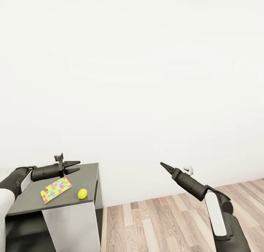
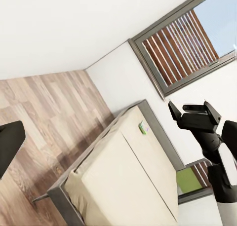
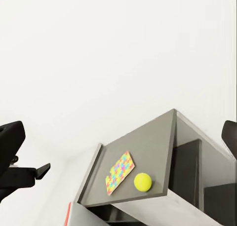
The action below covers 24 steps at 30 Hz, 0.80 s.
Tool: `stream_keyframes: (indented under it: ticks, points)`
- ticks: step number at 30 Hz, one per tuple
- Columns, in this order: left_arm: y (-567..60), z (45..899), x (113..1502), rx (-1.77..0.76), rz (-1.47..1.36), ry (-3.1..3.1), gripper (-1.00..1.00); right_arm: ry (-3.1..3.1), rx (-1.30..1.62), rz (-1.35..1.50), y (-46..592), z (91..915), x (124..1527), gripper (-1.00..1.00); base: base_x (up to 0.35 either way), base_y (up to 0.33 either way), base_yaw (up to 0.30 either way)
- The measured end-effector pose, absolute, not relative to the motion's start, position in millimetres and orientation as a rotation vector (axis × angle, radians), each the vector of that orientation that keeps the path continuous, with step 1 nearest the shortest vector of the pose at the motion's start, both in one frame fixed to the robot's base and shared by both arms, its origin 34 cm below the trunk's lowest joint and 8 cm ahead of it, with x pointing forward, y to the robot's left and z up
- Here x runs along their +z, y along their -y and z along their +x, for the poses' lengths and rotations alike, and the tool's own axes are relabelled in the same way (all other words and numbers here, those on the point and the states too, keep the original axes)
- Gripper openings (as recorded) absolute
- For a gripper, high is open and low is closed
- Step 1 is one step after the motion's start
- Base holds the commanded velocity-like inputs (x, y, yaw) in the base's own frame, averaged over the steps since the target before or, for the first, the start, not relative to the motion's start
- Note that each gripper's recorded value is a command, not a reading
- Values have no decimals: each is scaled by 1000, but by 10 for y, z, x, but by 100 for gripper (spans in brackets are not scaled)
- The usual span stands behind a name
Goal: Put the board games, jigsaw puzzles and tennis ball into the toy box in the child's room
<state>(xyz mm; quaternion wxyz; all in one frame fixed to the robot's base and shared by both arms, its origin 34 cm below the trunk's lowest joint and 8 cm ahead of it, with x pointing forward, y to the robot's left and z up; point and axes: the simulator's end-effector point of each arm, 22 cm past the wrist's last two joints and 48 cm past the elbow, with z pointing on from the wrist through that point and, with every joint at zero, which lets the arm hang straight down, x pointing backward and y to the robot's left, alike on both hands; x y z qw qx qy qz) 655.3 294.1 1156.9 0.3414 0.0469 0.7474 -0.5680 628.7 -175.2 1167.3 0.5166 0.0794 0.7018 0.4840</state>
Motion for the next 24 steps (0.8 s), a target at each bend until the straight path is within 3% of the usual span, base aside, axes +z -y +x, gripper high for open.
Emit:
stream_keyframes:
  ticks: [24]
  points:
    - [-2941, 6586, 11448, -1484, 107, -1961, 100, -1705, 1164, 204, 1751, 6322, 11557, 100, 0, 0, -208]
